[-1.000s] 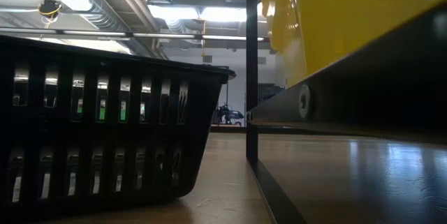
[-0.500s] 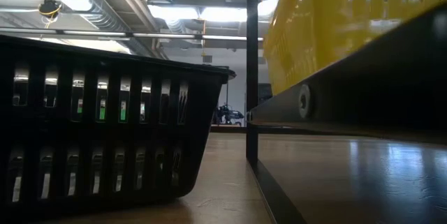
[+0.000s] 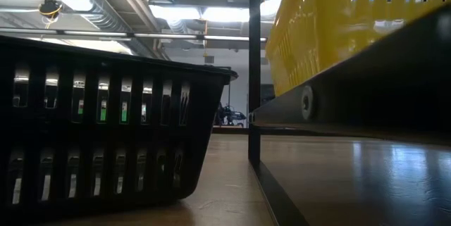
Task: Stack baskets on shelf by color
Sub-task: Stack the green bin on top of the green bins on the shelf
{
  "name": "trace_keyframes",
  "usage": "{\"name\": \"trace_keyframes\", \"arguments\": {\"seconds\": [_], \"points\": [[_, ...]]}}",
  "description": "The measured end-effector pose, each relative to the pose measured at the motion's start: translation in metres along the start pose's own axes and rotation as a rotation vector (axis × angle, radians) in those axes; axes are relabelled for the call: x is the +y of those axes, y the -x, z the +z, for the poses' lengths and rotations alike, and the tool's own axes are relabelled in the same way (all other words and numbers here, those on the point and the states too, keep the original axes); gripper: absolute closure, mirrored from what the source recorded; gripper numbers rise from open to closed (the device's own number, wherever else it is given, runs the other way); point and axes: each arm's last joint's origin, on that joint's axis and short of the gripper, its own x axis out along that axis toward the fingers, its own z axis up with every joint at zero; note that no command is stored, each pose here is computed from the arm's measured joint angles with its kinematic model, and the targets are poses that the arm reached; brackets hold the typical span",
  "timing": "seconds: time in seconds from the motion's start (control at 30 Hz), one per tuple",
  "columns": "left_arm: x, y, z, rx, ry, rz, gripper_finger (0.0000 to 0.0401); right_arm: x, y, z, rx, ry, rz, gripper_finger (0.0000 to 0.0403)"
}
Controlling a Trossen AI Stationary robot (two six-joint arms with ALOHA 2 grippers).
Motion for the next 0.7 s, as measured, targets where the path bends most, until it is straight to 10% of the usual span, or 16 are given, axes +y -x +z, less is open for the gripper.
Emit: {"name": "trace_keyframes", "arguments": {"seconds": [0.7], "points": [[0.032, -0.003, -0.046, 0.348, 1.024, 0.345, 0.0337, -0.016, 0.071, 0.058, -0.695, 0.584, 0.121, 0.0336]]}}
